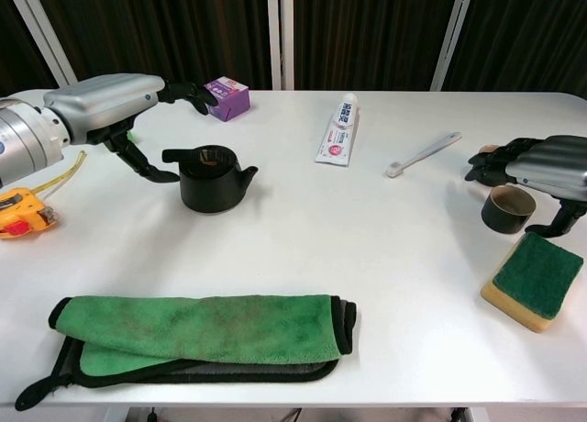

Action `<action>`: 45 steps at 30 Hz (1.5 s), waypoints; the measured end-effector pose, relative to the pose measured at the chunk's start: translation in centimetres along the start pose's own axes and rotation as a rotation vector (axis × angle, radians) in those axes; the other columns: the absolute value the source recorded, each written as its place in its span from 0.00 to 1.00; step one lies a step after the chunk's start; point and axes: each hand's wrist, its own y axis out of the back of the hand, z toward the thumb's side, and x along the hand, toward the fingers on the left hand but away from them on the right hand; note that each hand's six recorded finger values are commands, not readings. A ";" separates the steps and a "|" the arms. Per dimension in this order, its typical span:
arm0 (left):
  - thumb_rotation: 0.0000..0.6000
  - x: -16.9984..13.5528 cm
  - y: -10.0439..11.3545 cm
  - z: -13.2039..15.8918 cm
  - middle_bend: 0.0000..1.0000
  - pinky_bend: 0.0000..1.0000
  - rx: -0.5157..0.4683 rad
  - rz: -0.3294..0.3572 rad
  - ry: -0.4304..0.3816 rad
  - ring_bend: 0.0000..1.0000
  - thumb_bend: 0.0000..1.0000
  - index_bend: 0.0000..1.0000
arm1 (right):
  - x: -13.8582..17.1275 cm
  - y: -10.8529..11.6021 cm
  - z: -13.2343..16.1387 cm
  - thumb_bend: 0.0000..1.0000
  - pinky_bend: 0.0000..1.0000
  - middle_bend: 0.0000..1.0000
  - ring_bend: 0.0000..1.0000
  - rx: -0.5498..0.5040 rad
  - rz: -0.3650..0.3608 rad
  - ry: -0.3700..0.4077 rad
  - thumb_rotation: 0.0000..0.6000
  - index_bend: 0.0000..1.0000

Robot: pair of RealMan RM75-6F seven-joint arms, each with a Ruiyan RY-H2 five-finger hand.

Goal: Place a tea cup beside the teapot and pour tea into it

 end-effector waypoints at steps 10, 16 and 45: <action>1.00 0.0 -0.2 0.0 0.19 0.15 0.000 -0.004 0.002 0.12 0.17 0.17 | -0.2 0.1 0.0 0.29 0.00 0.00 0.00 0.006 -0.017 0.004 1.00 0.35; 1.00 0.0 -0.1 -0.1 0.19 0.15 0.000 -0.002 0.003 0.12 0.17 0.17 | -0.4 0.2 0.0 0.29 0.00 0.00 0.00 0.017 -0.029 0.006 1.00 0.44; 1.00 -2.1 2.1 -3.9 0.19 0.16 -0.016 0.031 0.074 0.12 0.19 0.17 | -5.2 9.0 7.7 0.33 0.00 0.00 0.00 -0.018 -0.149 0.167 1.00 0.55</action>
